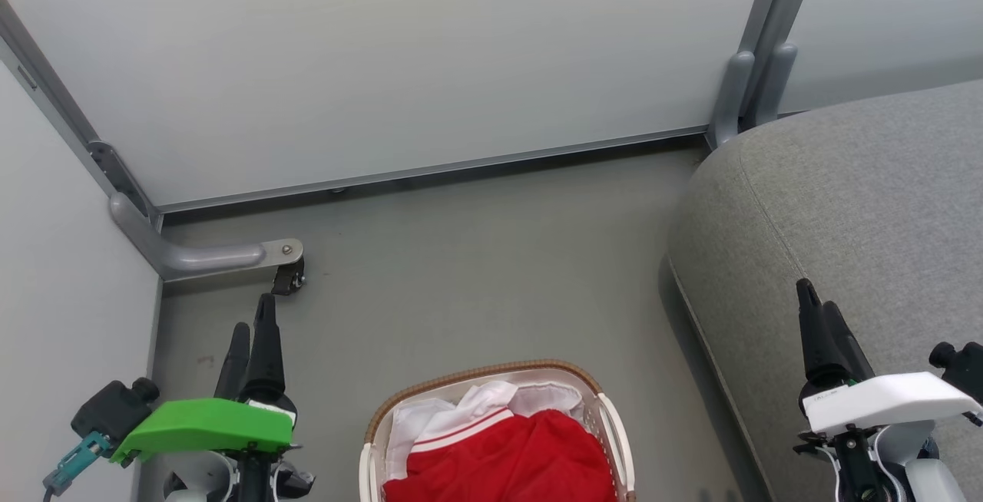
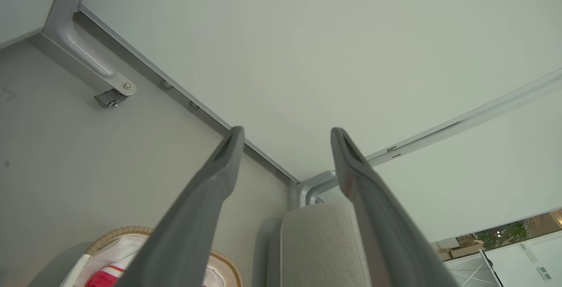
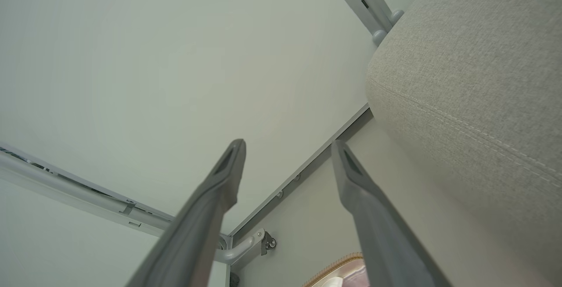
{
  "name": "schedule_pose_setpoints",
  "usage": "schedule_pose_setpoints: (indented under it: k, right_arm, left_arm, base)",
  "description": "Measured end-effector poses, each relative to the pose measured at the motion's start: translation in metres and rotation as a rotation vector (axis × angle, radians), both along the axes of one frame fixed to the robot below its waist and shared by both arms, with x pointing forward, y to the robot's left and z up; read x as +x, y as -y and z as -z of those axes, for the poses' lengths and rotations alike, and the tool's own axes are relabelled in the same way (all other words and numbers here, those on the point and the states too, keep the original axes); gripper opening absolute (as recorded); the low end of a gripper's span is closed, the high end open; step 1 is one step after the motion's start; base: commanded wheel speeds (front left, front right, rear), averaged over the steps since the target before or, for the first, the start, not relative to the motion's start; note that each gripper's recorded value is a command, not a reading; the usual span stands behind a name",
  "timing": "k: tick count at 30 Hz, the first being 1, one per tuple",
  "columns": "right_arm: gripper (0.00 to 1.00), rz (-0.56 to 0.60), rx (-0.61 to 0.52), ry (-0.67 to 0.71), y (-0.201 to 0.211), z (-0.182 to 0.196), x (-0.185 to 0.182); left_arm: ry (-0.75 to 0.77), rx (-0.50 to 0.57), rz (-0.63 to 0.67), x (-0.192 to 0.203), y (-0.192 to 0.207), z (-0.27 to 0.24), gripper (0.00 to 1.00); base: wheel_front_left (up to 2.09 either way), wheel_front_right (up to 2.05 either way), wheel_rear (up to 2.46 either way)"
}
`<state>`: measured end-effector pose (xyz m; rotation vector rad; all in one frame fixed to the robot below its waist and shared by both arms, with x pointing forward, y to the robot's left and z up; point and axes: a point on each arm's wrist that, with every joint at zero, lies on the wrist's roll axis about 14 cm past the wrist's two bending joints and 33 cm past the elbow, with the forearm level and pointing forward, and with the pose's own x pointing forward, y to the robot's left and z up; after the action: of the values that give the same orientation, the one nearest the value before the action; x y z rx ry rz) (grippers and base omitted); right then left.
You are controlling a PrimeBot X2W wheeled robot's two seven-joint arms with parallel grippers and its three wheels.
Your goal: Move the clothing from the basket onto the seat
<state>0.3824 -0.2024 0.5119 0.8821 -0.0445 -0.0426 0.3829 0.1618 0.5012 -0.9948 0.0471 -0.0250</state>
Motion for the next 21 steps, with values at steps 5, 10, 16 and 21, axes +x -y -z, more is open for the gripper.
schedule_pose_setpoints:
  k: [5, 10, 16, 21]
  right_arm:
    - [1.0, -0.015, -0.11, -0.005, -0.006, 0.002, -0.002]
    - [1.0, -0.031, -0.194, -0.006, -0.011, 0.003, -0.002]
    - [1.0, -0.053, -0.292, -0.005, -0.018, 0.004, -0.002]
    - [1.0, -0.07, -0.364, -0.006, -0.024, 0.006, -0.001]
  left_arm:
    - [-0.004, 0.097, 0.013, -0.001, 0.006, 0.002, 1.0]
    - [-0.009, 0.186, 0.02, -0.001, 0.009, 0.006, 1.0]
    - [-0.016, 0.28, 0.032, -0.003, 0.012, 0.012, 1.0]
    - [-0.022, 0.345, 0.031, -0.005, 0.012, 0.017, 1.0]
  base:
    - [0.0, 0.0, 0.0]
    - [0.0, 0.0, 0.0]
    - [0.0, 0.0, 0.0]
    - [0.0, 0.0, 0.0]
